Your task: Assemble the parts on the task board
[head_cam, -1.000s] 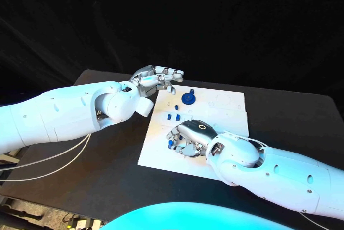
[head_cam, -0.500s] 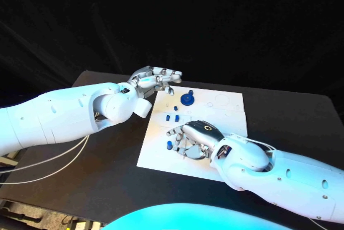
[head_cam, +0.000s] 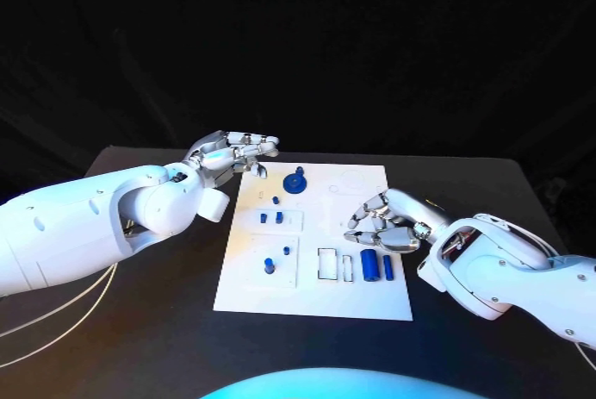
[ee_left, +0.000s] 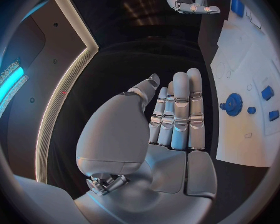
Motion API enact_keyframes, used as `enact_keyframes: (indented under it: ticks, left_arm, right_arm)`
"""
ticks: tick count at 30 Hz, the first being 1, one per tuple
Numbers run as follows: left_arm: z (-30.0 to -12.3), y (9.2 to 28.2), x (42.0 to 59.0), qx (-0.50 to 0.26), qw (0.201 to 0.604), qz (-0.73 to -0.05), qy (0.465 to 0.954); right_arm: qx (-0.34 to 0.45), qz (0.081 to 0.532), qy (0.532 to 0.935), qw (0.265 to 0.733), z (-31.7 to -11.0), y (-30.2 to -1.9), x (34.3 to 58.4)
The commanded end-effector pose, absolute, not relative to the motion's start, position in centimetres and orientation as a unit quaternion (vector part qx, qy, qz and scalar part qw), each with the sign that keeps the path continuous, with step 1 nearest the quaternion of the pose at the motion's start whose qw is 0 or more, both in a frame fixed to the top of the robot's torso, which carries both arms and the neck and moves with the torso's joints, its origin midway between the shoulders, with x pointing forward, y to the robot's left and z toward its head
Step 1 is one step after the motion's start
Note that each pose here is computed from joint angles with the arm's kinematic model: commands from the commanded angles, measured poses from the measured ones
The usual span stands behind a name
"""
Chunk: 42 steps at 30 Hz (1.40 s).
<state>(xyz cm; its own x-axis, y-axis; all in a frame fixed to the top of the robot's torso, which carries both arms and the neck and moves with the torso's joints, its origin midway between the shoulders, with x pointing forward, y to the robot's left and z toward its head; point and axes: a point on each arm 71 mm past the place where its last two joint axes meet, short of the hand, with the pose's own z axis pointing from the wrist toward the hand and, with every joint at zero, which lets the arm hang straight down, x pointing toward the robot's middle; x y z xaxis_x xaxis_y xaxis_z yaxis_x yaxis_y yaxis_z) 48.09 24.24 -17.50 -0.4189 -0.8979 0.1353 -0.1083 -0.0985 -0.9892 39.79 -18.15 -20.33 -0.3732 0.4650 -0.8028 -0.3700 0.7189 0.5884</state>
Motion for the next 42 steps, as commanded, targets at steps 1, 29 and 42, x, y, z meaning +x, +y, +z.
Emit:
enact_keyframes:
  ticks: [1, 29, 42]
  left_arm:
    - [-17.5, 24.1, 48.0, -0.422, 0.321, -0.612, 0.587]
    - [-17.7, 24.0, 47.8, -0.420, 0.316, -0.614, 0.589]
    - [-17.7, 24.1, 47.7, -0.418, 0.314, -0.616, 0.589]
  right_arm:
    - [0.060, 0.337, 0.780, 0.524, -21.1, -19.5, 39.1]
    - [0.046, 0.217, 0.790, 0.571, -24.7, -20.1, 37.4]
    - [0.039, 0.220, 0.791, 0.569, -25.3, -18.9, 37.6]
